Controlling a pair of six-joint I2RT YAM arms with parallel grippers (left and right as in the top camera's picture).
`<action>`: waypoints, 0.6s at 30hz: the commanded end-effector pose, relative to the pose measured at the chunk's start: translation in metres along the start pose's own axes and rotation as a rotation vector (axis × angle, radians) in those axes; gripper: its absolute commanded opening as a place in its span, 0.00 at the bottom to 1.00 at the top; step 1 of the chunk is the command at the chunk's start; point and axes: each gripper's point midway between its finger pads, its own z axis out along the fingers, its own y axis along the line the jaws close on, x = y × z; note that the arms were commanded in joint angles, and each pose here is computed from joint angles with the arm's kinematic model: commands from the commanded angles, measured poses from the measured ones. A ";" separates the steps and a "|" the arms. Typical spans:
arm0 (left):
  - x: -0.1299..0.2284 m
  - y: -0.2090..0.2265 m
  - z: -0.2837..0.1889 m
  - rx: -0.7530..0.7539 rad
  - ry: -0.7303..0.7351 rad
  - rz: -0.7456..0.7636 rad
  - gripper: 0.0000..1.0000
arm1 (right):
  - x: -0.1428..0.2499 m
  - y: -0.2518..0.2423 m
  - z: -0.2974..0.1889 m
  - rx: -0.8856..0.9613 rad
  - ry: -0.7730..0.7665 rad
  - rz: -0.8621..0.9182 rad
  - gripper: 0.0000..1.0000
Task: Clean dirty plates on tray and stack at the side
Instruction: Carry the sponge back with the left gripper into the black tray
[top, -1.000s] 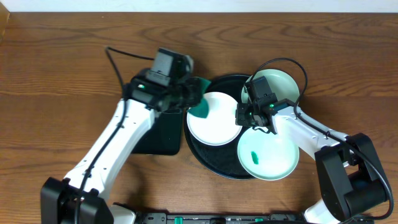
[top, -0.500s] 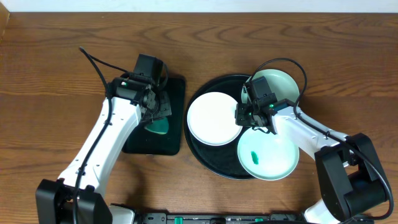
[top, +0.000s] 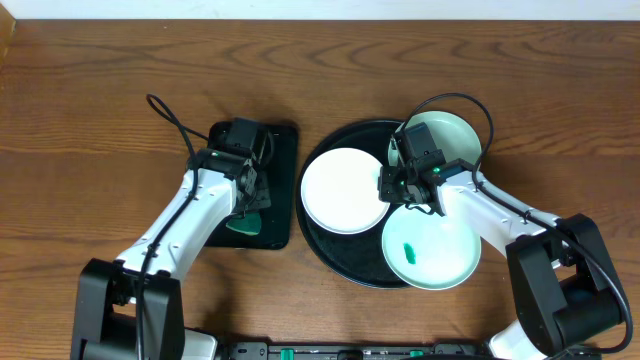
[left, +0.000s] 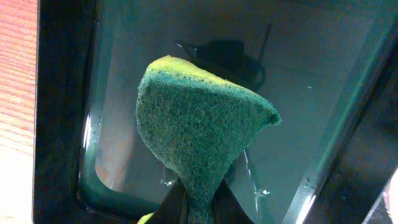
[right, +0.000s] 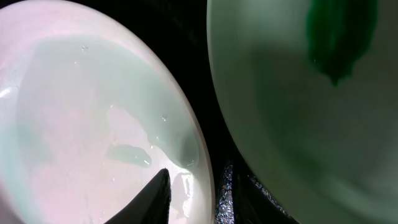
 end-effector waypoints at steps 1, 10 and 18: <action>-0.001 0.005 0.003 -0.023 -0.008 0.009 0.09 | 0.003 0.002 0.001 -0.001 0.006 -0.012 0.30; 0.004 0.005 0.021 -0.012 -0.032 0.004 0.09 | 0.003 0.002 0.001 0.000 0.008 -0.012 0.30; 0.007 0.004 0.027 -0.003 -0.041 -0.023 0.13 | 0.003 0.002 0.001 0.000 0.008 -0.011 0.31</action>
